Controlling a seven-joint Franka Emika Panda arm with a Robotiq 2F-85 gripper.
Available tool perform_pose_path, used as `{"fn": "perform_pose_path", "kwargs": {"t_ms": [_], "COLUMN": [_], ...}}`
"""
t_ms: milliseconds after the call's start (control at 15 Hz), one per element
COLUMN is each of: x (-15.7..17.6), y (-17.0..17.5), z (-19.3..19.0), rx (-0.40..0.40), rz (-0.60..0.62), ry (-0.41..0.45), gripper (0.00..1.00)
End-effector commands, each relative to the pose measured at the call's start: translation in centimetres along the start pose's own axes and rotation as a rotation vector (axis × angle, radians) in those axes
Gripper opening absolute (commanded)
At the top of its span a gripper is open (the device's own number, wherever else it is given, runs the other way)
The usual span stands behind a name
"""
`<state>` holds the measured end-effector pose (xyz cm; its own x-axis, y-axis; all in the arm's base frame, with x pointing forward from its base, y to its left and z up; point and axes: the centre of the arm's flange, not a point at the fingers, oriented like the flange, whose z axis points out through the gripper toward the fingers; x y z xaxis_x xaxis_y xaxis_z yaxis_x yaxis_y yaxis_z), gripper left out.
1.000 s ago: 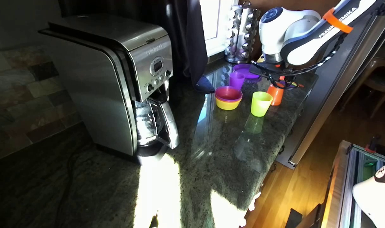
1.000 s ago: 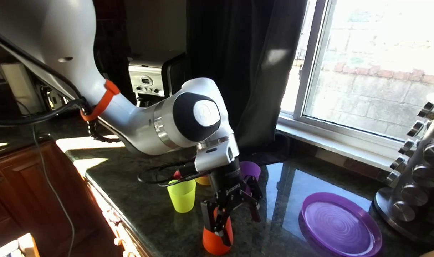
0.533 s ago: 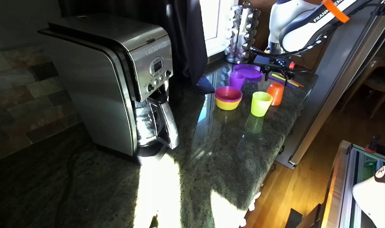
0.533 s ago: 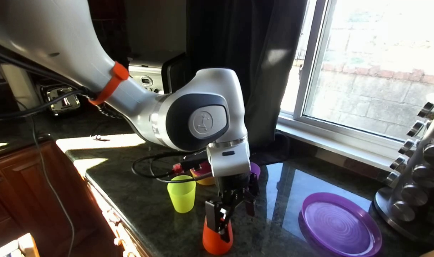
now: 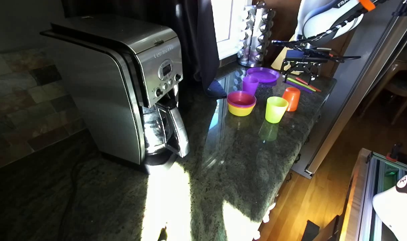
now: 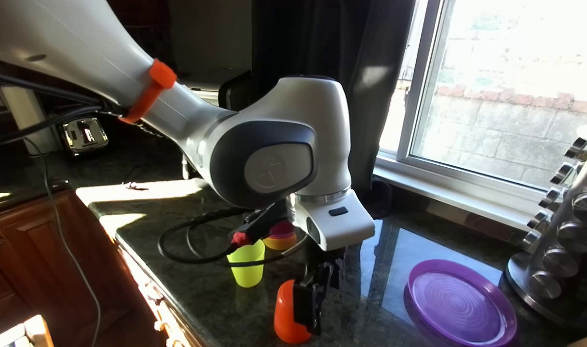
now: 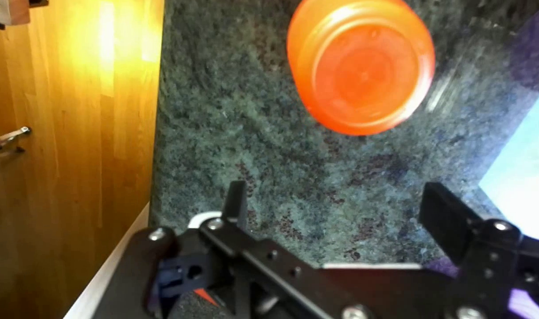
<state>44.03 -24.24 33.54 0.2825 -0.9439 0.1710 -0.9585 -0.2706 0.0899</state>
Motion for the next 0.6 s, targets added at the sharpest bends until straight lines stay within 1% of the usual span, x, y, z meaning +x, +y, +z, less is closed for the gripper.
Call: {"fn": "perform_pose_path", "kwargs": {"t_ms": [0, 133, 200, 333, 467, 533], "x": [0.1, 0.1, 0.1, 1.6, 3.1, 4.2], "y": [0.1, 0.1, 0.0, 0.7, 1.8, 2.2], "z": [-0.1, -0.2, -0.1, 0.0, -0.1, 0.0], "rx": [0.003, 0.003, 0.006, -0.001, -0.007, 0.003], "rz": [-0.007, -0.014, -0.027, -0.074, -0.161, -0.221], "ry": [0.0, 0.0, 0.017, 0.091, 0.155, 0.177], "gripper": [1.0, 1.0, 1.0, 1.0, 1.0, 1.0]}}
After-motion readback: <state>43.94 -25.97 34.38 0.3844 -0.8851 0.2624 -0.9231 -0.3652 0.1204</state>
